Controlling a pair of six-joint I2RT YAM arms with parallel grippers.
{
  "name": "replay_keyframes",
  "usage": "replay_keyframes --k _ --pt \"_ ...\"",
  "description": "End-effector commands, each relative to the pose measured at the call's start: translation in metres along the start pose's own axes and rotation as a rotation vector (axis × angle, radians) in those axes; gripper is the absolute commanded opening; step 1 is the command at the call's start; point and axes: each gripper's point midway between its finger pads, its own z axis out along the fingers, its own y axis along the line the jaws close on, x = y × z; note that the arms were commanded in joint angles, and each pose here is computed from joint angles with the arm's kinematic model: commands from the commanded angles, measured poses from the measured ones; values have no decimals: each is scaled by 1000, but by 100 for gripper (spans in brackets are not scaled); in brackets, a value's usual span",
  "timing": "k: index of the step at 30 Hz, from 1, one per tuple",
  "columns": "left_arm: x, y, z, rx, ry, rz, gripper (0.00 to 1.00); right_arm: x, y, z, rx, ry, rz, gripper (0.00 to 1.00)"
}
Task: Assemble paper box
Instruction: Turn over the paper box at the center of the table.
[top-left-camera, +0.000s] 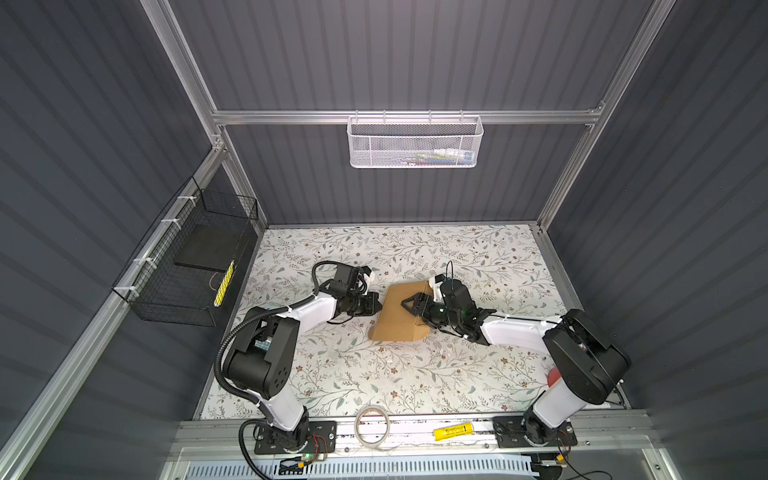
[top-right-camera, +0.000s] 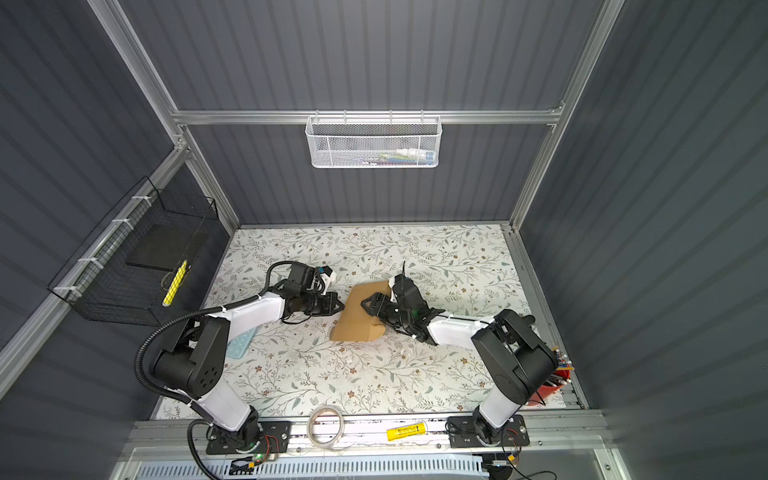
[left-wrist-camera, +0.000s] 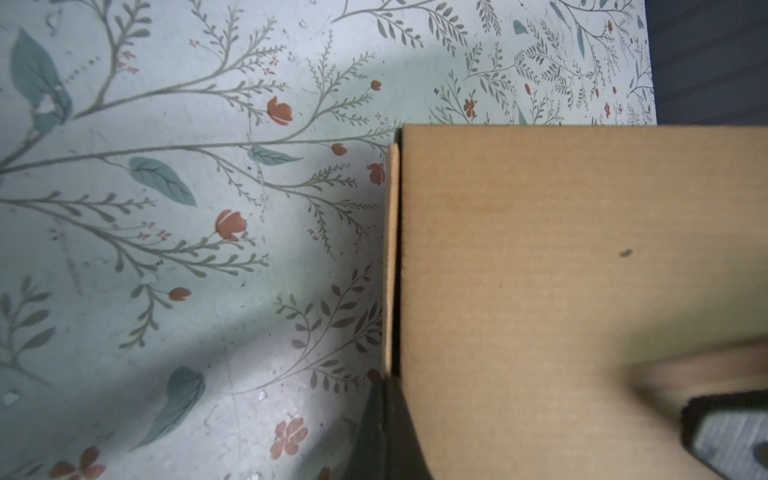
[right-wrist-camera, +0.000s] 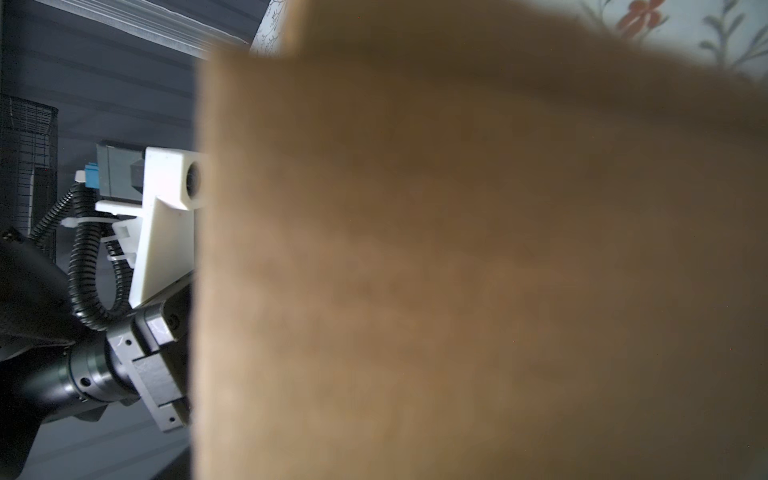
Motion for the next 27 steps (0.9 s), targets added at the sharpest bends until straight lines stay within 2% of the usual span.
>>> replay_keyframes --k 1,8,18,27 --pt "3 -8 4 40 14 -5 4 -4 19 4 -55 -5 -8 74" --pt "-3 -10 4 44 5 -5 6 -5 21 1 -53 -16 -12 71" --pt "-17 -14 -2 35 -38 -12 17 -8 24 -2 -55 -27 -24 66" --pt "-27 -20 -6 41 -59 -7 21 -10 21 -7 -51 -44 -23 63"
